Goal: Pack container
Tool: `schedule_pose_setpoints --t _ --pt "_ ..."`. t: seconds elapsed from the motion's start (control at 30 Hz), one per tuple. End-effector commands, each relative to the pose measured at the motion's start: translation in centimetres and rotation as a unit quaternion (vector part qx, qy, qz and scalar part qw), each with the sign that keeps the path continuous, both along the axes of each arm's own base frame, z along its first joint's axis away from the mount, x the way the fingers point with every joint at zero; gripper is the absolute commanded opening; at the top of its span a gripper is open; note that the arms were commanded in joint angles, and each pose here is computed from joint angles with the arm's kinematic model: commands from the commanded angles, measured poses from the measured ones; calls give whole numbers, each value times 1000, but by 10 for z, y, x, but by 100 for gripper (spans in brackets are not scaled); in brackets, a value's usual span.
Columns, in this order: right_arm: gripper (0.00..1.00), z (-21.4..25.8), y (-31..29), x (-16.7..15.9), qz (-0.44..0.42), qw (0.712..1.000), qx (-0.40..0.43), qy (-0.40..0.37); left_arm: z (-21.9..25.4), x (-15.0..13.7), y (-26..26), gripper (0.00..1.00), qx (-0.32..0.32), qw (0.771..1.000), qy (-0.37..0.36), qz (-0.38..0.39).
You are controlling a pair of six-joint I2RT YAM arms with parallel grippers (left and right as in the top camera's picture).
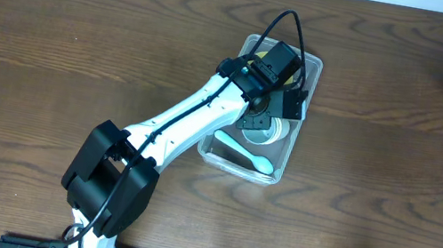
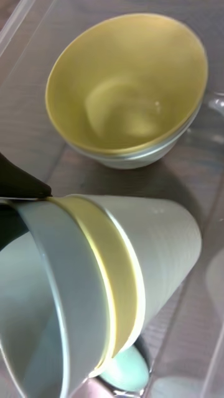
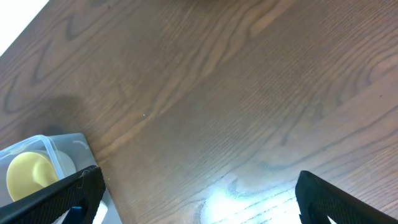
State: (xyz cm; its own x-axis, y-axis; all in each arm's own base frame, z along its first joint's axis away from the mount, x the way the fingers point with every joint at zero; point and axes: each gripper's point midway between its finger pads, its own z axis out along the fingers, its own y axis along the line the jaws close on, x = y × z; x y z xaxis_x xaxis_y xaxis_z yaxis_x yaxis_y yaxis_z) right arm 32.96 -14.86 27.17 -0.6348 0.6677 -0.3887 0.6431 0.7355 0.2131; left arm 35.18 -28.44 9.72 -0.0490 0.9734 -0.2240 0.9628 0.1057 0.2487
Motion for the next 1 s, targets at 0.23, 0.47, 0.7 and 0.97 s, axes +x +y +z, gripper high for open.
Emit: schedule_pose_setpoints --t 0.23,0.47,0.7,0.97 --pt "99 3 -1 -2 3 1000 -5 -3 11 9 3 6 25 999 -23 -8" --pt "99 3 -1 -2 3 1000 -5 -3 26 6 -17 6 24 996 -50 -69" --pt "99 3 -1 -2 3 1000 -5 -3 18 1 -13 6 46 996 -39 -72" --pt "99 3 -1 -2 3 1000 -5 -3 1 0 -12 6 58 995 -21 -73"
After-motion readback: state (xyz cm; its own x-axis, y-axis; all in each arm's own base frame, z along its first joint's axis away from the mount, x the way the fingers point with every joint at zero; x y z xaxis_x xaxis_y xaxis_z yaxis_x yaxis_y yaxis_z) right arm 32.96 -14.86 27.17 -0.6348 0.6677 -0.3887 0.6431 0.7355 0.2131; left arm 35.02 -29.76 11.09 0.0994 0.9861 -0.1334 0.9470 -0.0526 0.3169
